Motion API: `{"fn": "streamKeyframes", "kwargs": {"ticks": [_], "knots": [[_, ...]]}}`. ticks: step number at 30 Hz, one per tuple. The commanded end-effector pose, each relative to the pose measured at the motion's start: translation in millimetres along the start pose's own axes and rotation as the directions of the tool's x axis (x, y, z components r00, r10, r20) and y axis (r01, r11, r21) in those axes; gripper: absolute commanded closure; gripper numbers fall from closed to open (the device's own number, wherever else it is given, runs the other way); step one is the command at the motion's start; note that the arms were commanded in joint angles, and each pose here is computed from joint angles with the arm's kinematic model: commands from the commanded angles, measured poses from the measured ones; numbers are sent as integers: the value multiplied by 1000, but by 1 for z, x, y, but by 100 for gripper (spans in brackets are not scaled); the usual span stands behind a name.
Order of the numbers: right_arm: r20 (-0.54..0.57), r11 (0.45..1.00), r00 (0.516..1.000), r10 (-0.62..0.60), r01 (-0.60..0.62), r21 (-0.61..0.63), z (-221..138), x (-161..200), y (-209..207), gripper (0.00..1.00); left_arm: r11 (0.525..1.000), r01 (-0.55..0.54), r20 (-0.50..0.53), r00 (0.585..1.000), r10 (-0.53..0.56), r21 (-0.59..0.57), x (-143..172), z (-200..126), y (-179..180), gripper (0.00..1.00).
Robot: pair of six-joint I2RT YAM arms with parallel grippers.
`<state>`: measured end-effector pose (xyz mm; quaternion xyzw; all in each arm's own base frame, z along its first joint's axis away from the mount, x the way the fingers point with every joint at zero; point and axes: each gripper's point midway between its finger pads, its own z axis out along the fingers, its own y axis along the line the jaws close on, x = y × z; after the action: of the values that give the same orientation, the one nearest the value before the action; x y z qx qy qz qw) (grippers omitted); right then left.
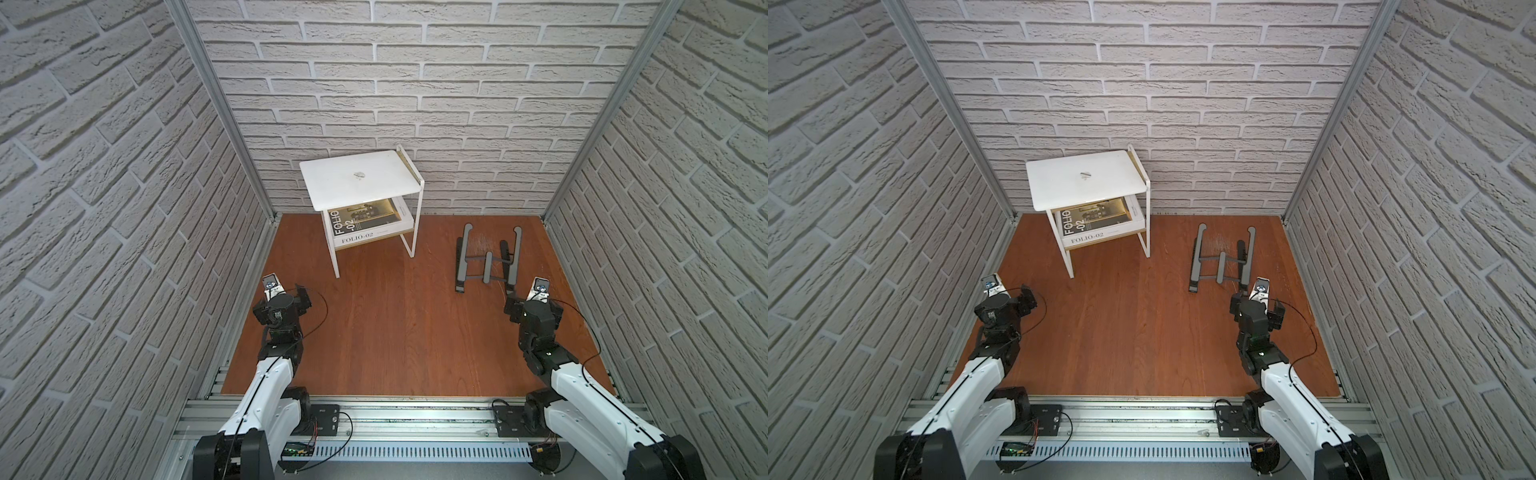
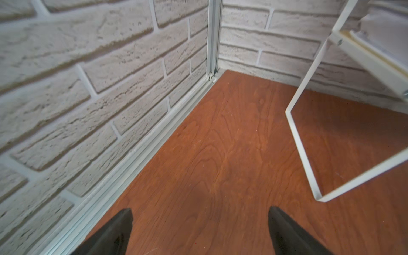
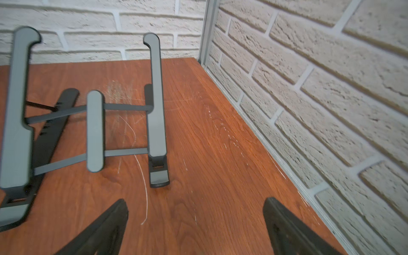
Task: Close the laptop lid and set it aside
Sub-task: Reset both arms
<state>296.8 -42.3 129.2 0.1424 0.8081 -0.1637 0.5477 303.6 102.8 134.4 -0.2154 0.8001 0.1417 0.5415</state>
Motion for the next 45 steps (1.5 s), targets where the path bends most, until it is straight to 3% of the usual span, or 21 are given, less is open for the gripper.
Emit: {"fn": "streamKeyframes", "kwargs": {"ticks": [1, 9, 13, 17, 24, 31, 33, 38, 45], "knots": [[32, 995, 995, 94, -93, -37, 15, -14, 6, 2, 997, 56, 68, 996, -60, 58, -31, 11, -11, 2], [2, 990, 1000, 27, -26, -137, 48, -20, 33, 2, 993, 77, 2, 997, -77, 94, -21, 48, -21, 2], [-41, 987, 998, 43, -49, -153, 64, -12, 35, 2, 971, 119, -70, 992, -106, 210, -16, 70, -39, 2], [22, 978, 994, 103, -97, -186, 69, -19, 39, 2, 962, 108, -129, 989, -77, 252, -4, 79, -49, 2], [11, 973, 997, 75, -71, -220, 73, -16, 49, 1, 959, 88, -73, 995, -70, 270, 5, 73, -51, 2], [1, 962, 1000, 30, -29, -270, 83, -6, 66, 1, 957, -146, 24, 989, 144, 251, 17, 63, -89, 2], [0, 954, 1000, -3, 3, -301, 82, -4, 75, 0, 973, -120, 58, 992, 110, 199, 17, 61, -79, 2], [20, 946, 1000, -20, 25, -324, 78, -1, 81, 1, 968, -119, 35, 993, 114, 219, 23, 65, -80, 2], [33, 975, 999, 7, 1, -223, 80, -2, 67, 1, 967, -112, 35, 994, 107, 228, 23, 66, -80, 2]]}}
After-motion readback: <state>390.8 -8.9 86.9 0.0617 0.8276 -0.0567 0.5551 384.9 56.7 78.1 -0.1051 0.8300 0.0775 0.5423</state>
